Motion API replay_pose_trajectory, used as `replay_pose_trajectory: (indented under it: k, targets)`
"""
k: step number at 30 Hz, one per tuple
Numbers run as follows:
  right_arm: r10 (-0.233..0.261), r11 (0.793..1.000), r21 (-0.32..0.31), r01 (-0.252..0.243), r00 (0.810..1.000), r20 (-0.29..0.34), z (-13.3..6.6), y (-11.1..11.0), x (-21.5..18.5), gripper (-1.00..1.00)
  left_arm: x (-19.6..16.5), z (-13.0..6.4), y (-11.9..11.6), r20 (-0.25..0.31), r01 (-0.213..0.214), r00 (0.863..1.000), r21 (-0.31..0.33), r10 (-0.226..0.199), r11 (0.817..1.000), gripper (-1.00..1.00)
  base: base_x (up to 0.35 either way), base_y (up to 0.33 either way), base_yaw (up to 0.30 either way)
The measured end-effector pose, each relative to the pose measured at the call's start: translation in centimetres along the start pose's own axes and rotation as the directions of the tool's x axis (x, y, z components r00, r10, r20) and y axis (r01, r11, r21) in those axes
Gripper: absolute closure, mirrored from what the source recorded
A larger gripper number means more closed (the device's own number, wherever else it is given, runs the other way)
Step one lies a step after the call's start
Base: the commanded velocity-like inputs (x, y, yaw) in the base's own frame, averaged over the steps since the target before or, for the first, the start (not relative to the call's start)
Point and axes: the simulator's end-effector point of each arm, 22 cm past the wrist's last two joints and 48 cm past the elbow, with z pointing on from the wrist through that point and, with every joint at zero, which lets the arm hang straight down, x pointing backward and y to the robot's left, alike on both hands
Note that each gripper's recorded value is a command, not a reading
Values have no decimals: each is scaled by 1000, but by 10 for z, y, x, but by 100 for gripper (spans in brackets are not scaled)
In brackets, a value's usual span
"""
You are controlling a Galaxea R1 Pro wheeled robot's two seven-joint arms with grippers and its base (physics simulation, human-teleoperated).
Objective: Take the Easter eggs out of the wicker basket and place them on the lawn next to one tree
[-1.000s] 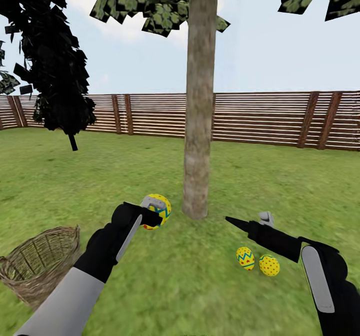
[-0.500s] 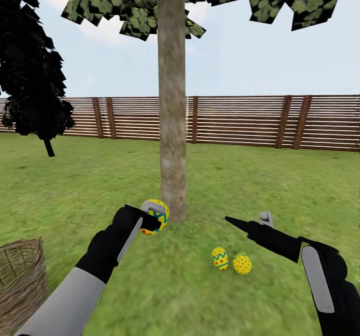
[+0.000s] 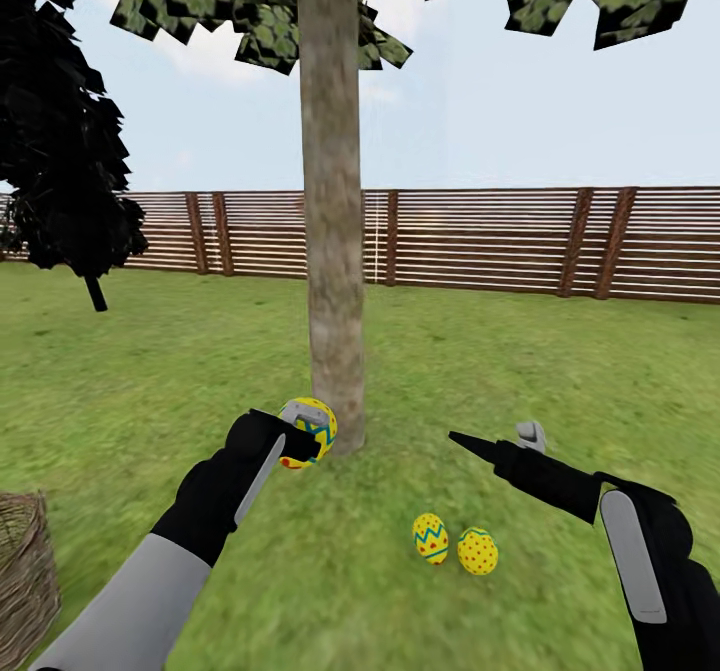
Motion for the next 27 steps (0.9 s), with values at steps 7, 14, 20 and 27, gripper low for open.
replay_pose_trajectory:
  k: [7,14,20,27]
  targets:
    - [6,1000,6,-6,1000,-4,2,-4,2,-100,4,5,-1,-10,1,1000,3,-1,1000,100,184,-281,142]
    - [14,1000,9,-13,1000,-10,4,-9,4,-100,19,17,-2,-52,1,999,6,-1,1000,100,95,-304,115]
    - [21,1000,12,-21,1000,-15,6,-12,7,-100,48,34,-4,-129,-1,992,10,2,1000,100,36,-312,93]
    - [28,999,19,-28,999,-21,7,-17,10,-100,94,58,-23,-242,5,970,38,5,999,100,150,-304,86]
